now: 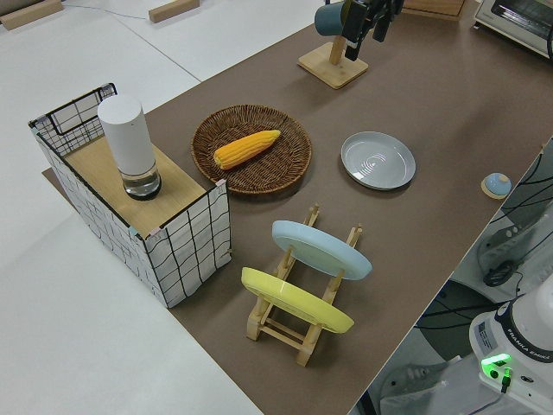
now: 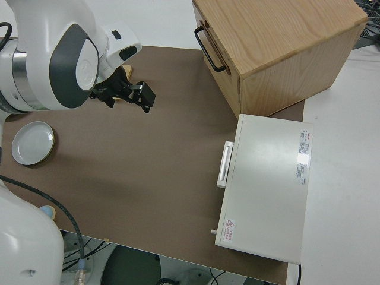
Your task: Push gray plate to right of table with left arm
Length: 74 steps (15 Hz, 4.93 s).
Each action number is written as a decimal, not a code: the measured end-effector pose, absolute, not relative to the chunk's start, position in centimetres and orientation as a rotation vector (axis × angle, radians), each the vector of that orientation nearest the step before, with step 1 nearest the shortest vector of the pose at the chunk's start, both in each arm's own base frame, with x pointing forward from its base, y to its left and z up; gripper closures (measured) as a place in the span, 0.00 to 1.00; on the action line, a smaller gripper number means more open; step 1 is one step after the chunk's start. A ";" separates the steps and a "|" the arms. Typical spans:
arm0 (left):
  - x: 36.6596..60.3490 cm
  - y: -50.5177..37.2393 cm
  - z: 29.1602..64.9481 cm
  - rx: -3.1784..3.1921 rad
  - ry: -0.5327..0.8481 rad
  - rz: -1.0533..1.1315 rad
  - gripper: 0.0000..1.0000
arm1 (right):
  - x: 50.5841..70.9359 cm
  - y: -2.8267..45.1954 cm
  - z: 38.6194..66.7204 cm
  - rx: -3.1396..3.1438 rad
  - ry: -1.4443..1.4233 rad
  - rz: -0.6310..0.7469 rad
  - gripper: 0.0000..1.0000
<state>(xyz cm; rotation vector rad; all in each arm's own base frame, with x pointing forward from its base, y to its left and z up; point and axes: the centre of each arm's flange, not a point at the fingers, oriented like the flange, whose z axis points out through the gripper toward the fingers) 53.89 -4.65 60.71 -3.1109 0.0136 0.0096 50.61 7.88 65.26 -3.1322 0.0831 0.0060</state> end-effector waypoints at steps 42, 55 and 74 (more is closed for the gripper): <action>46.8 -3.0 33.8 -3.238 -0.216 0.413 0.02 | 50.6 7.9 65.3 -3.132 0.083 0.006 0.00; 44.3 -4.7 30.4 -3.236 -0.162 0.296 0.25 | 50.6 7.9 65.3 -3.132 0.083 0.006 0.00; 44.7 -5.6 30.8 -3.235 -0.247 0.221 0.97 | 50.6 7.9 65.3 -3.132 0.083 0.006 0.00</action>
